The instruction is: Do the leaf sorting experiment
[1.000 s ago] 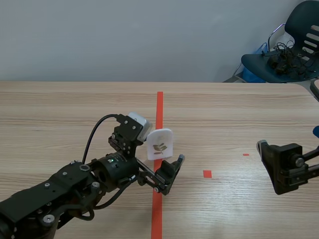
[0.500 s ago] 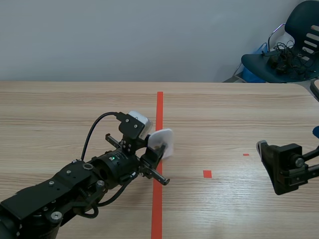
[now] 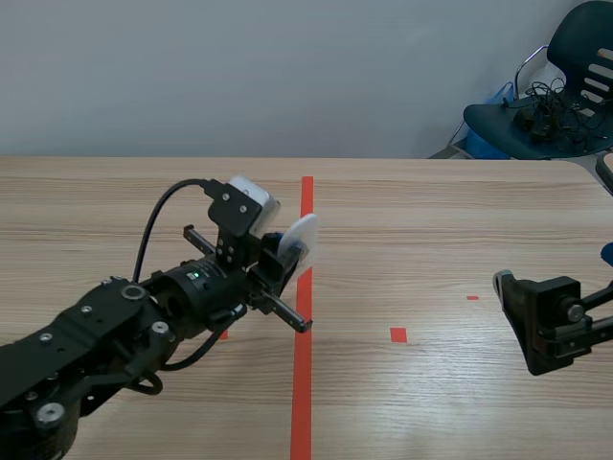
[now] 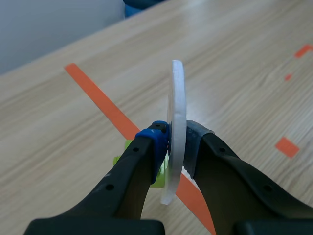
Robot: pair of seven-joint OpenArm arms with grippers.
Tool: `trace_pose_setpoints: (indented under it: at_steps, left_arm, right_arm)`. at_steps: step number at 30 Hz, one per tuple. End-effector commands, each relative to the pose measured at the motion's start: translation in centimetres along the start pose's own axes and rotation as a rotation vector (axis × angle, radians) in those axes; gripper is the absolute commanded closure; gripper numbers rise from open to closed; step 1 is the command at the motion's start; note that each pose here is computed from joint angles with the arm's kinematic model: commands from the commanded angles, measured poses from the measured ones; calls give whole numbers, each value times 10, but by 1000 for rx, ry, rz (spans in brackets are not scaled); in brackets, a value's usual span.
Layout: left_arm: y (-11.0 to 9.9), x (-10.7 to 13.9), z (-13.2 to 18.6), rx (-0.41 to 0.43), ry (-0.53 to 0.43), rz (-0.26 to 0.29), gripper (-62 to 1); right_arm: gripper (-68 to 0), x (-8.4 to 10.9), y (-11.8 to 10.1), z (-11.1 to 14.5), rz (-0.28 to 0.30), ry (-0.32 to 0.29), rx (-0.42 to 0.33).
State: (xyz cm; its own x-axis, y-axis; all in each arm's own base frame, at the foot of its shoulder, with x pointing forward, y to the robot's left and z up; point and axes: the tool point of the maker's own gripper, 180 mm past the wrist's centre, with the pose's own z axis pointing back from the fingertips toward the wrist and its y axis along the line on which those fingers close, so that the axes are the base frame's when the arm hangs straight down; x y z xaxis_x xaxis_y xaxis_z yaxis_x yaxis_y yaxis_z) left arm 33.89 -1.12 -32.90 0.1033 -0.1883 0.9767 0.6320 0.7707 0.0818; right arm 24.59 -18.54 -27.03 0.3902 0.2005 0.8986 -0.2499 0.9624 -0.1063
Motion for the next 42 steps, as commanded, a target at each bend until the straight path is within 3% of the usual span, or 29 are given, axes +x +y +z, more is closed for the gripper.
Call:
trace_pose_setpoints:
  at_steps: [1, 8, 13, 17, 24, 27, 32, 37, 42]
  left_arm:
    - [24, 19, 11, 53, -56, 5, -70]
    - [112, 26, 75, 316, -60, -13, -70]
    - [172, 18, 130, 513, -82, 130, -70]
    - [204, 12, 167, 645, -74, 151, -70]
    - [220, -17, 195, 735, 5, 186, -70]
    - [227, -35, 203, 773, 23, 241, -70]
    - [240, -54, 213, 824, 45, 253, -70]
    - [243, -76, 221, 856, 83, 309, -70]
    - [240, -89, 225, 847, 108, 331, -71]
  right_arm:
    - [-679, 13, 1, 0, 8, -37, 3]
    - [-679, 13, 1, 0, 8, -37, 3]
    - [-679, 13, 1, 0, 8, -37, 3]
    - [-679, 13, 1, 0, 8, -37, 3]
    - [-679, 13, 1, 0, 7, -37, 3]
    - [-679, 12, 1, 0, 7, -35, 3]
    - [-679, 12, 1, 0, 7, -34, 3]
    - [-679, 12, 1, 0, 7, -34, 3]
    - [-679, 12, 1, 0, 7, -34, 3]
